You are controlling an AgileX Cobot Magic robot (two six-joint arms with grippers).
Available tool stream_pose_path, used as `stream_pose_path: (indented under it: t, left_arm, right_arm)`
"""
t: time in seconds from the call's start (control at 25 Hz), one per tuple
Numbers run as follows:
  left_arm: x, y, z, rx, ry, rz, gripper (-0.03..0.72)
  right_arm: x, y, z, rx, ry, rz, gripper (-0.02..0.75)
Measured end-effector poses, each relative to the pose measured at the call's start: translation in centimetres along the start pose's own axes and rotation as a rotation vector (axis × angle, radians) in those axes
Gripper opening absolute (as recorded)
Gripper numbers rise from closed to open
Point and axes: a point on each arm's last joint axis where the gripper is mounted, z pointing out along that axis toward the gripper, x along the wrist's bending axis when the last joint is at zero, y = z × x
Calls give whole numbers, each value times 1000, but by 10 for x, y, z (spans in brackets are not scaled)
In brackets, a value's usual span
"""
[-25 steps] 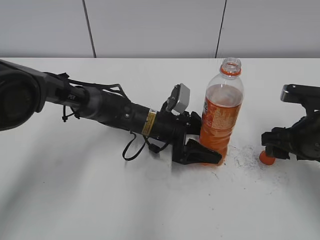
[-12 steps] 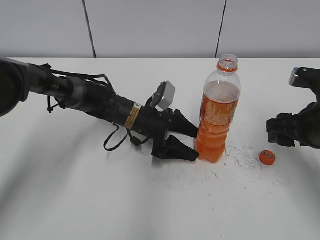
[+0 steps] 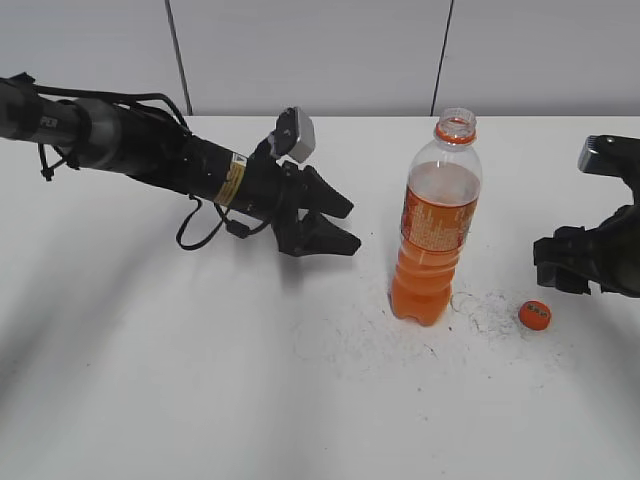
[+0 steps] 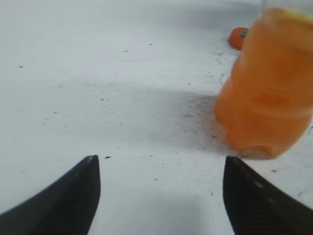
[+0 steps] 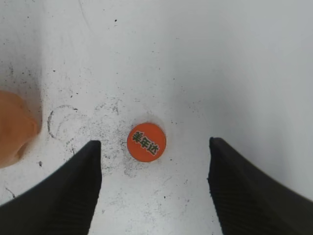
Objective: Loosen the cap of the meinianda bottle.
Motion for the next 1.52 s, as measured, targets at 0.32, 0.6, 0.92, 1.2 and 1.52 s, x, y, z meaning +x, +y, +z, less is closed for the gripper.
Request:
stream_pose_path:
  t: [0.32, 0.6, 0.92, 1.2, 1.52]
  left_arm:
    - [10, 18, -20, 85, 221, -49, 576]
    - [1, 33, -34, 203, 478, -109, 507]
    - [-30, 34, -49, 284, 752, -317, 501]
    - [-56, 40, -68, 257, 1044, -624, 501]
    - [-98, 69, -93, 501, 1232, -669, 497]
  right_arm:
    - [1, 5, -22, -55, 13, 1, 503]
    - [0, 5, -52, -88, 16, 0, 503]
    - [-5, -6, -87, -69, -1, -14, 503]
    - [-10, -20, -116, -32, -22, -42, 503]
    - [-18, -43, -148, 26, -44, -94, 503]
